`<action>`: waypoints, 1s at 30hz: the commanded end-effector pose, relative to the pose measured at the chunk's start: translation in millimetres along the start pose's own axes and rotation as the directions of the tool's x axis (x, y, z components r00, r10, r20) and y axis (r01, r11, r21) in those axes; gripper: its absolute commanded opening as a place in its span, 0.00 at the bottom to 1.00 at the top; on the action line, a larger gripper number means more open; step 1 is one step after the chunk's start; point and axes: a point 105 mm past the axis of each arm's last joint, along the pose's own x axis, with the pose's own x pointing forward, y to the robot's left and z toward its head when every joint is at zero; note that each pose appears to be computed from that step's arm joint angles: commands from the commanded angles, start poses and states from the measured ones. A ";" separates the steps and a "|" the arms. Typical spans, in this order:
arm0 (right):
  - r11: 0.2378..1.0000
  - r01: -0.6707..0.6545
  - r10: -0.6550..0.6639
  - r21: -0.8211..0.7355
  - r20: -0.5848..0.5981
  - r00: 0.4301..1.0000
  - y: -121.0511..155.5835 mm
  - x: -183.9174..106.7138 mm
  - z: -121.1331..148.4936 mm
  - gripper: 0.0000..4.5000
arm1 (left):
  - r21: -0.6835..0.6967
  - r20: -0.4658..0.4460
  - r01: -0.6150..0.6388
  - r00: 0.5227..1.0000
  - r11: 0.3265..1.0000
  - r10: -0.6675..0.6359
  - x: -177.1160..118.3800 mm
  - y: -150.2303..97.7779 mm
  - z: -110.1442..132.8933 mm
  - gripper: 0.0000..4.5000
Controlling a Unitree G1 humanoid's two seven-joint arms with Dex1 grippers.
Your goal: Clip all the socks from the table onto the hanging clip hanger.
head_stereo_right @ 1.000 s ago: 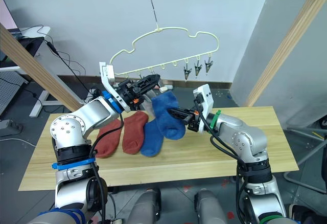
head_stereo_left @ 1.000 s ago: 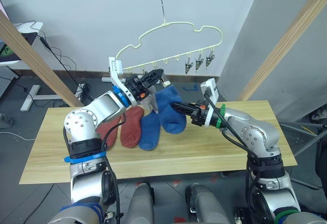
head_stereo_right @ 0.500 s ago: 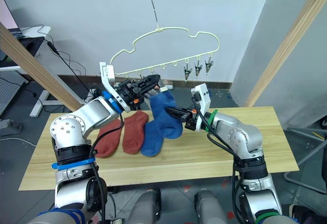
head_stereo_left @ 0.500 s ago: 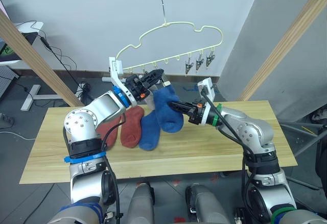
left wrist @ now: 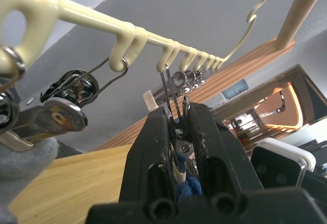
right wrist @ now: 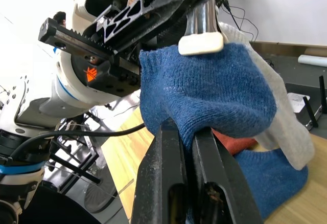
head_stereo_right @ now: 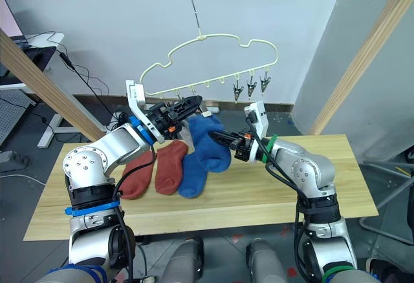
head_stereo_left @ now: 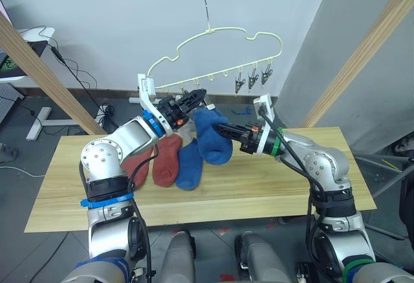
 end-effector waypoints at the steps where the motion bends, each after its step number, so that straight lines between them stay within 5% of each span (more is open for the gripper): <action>1: 0.999 -0.010 0.012 -0.032 0.050 0.999 3.5 3.4 14.1 0.01 | 0.030 -0.004 0.063 0.998 0.998 -0.063 1.3 -16.3 1.9 0.05; 8: 0.999 0.003 0.000 -0.050 0.044 0.999 0.0 5.8 13.9 0.01 | 0.067 0.005 0.078 0.997 0.995 -0.079 0.2 -20.5 4.1 0.05; 19: 0.996 0.029 -0.026 -0.085 0.027 0.999 -3.6 9.4 7.3 0.00 | 0.099 0.038 0.068 0.997 0.993 -0.072 -12.4 -22.3 17.5 0.80; 22: 0.994 0.036 -0.035 -0.105 0.017 0.999 -4.4 13.9 3.1 0.00 | 0.188 -0.028 0.018 1.000 0.982 -0.013 -32.6 -19.7 14.3 1.00; 30: 0.989 0.064 -0.065 -0.131 -0.004 0.998 -13.6 13.6 -12.5 0.48 | 0.409 -0.165 -0.065 0.976 0.910 0.144 -69.4 -15.2 -13.1 1.00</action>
